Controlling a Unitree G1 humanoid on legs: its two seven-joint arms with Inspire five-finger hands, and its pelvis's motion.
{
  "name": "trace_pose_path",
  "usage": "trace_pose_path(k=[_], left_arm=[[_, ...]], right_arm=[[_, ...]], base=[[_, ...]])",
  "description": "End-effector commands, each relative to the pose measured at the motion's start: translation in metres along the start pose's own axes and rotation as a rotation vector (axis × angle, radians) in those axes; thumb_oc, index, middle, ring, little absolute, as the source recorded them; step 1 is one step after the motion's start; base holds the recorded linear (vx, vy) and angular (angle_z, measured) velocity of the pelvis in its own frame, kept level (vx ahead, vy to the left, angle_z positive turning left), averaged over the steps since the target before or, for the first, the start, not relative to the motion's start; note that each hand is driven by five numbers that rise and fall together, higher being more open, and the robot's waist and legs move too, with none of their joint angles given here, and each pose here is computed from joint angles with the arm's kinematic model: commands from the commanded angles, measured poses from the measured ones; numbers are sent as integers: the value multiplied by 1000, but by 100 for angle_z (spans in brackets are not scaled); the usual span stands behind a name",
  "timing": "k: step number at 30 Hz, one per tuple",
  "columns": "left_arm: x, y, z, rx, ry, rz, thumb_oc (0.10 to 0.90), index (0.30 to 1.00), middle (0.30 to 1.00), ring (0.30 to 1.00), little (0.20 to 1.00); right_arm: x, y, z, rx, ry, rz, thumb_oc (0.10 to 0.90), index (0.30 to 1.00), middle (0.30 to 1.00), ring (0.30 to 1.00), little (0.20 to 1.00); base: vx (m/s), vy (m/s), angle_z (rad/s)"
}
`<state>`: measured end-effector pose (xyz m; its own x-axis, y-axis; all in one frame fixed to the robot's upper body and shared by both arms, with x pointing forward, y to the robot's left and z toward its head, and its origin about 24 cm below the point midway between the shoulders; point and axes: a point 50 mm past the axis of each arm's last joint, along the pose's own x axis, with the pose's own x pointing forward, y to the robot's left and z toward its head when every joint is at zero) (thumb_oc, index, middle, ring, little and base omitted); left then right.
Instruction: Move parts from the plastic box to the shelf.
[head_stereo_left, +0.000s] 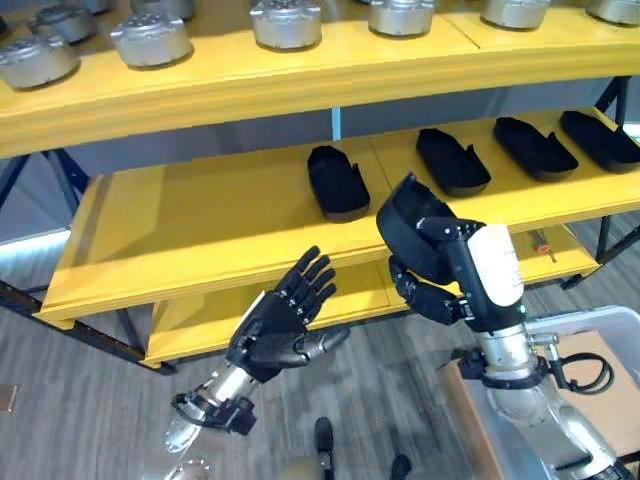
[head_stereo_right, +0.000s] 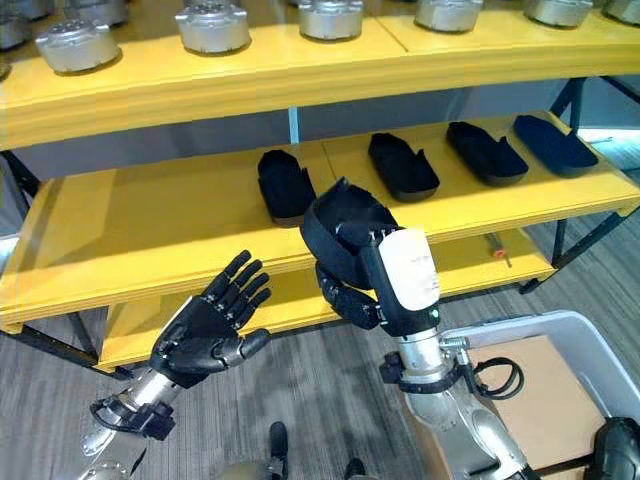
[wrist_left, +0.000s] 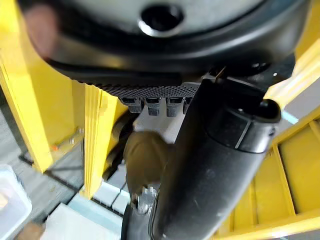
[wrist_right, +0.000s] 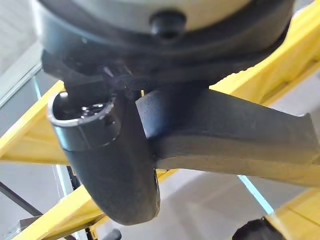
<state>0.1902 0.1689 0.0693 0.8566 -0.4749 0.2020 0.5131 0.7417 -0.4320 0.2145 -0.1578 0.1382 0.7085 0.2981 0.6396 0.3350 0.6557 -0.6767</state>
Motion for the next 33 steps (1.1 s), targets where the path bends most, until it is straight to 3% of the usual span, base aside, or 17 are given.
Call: trace_pose_path(k=[1,7,10,18,22,33], left_arm=[[37,-18,37,2,-236,-148,900,1000,1000,1000,1000],[37,-20,31,5,-194,-119,900,1000,1000,1000,1000],[48,-40,48,36,-359,-210,900,1000,1000,1000,1000],[46,-35,57,55,-408,-154,900,1000,1000,1000,1000],[38,-21,56,81,-385,-123,900,1000,1000,1000,1000],[28,-13,56,146,-327,-97,900,1000,1000,1000,1000]], right_arm=[[34,-39,26,-2,-270,-251,400,300,300,300,300],[30,-32,33,31,-283,-257,400,300,300,300,300],[32,-33,33,2,-285,-283,400,300,300,300,300],[33,-39,33,-27,-344,-224,400,300,300,300,300],[25,-55,31,-83,-361,-239,400,300,300,300,300],[37,-37,47,-43,-405,-239,400,300,300,300,300]], base=[[47,40,103],[163,-101,31],[232,159,32],[84,209,-15],[154,1076,3],[12,276,-2]])
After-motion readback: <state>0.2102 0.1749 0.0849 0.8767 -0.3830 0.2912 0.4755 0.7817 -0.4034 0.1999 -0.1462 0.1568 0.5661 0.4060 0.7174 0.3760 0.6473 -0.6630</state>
